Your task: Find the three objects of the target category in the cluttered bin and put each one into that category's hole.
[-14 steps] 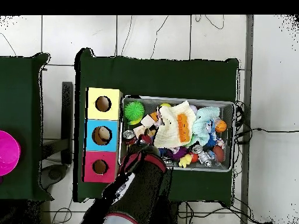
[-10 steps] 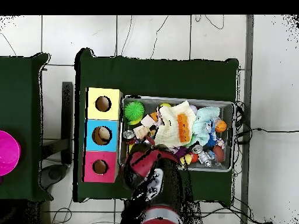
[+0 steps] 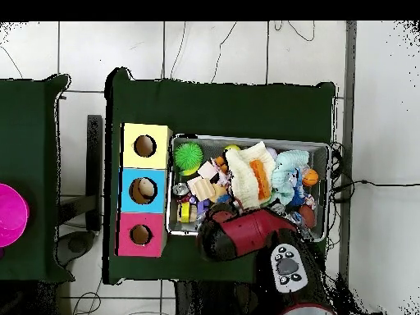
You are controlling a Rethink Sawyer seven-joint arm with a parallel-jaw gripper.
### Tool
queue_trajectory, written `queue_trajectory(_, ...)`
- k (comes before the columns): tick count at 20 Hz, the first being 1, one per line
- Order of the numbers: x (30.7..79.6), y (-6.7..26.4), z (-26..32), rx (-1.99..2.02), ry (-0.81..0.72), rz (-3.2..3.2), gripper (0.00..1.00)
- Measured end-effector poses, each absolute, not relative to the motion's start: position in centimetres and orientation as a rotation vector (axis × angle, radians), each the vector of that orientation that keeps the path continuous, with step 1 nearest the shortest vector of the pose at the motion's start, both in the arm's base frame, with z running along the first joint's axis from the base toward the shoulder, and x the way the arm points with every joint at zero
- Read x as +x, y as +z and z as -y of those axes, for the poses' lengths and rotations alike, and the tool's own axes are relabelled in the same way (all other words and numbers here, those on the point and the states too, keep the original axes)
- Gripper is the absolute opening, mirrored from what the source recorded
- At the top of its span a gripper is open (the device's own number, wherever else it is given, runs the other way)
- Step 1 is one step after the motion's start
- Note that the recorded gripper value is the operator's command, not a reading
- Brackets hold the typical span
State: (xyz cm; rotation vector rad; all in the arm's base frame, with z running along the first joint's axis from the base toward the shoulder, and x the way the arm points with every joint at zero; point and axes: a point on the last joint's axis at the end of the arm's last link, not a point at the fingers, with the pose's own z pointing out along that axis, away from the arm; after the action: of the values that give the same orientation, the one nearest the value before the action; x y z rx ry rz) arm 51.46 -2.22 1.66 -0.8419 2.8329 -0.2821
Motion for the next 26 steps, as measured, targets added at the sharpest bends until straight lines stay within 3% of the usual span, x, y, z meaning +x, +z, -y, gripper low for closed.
queue_trajectory(26, 56.8, 4.7, -3.7, -0.802, -0.166, -2.766, 1.0)
